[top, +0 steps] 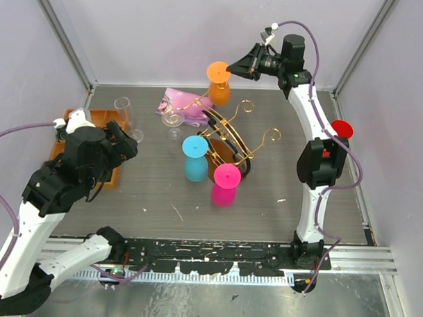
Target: Take the wine glass off the wine glass rack
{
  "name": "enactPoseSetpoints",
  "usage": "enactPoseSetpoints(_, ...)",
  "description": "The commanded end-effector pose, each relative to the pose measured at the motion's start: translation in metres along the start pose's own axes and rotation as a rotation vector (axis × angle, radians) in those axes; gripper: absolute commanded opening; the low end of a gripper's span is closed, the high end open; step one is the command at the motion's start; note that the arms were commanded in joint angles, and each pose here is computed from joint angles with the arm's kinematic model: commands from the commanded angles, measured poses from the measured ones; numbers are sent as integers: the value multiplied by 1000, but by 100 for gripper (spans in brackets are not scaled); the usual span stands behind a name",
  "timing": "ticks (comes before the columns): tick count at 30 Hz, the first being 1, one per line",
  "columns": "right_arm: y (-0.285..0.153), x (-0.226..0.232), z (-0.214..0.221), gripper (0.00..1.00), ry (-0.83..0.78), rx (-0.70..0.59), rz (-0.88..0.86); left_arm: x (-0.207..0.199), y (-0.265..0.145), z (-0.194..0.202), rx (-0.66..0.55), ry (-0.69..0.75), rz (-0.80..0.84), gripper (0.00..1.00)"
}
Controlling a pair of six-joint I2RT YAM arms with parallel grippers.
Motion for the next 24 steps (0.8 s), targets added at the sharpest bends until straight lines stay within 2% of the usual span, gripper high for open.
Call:
enactPoseSetpoints(1, 7, 22, -18, 1, -90, -43, -30, 1, -6, -6, -24, -17, 12, 99)
enactPoseSetpoints(10, 19, 41, 9, 1, -89, 36, -99, 0, -5, -3, -9, -17, 11, 99)
enactPoseSetpoints(18, -30, 35, 35, 1, -70, 68, 0, 2, -6, -3, -13, -25, 15, 99)
enactPoseSetpoints(24, -70, 10, 14, 1, -71, 4, 103, -2, -3, 1, 3, -27, 23, 99)
Point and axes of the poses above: each gripper's point midway between its finger pads, its own y axis out along the fingers, its own x axis along the line the jaws close on, z = x × y, the point moved 1 cm from there along -y, back along the fingers, and after that the axes turned 11 degrees about -y, right-handed, at the moved point
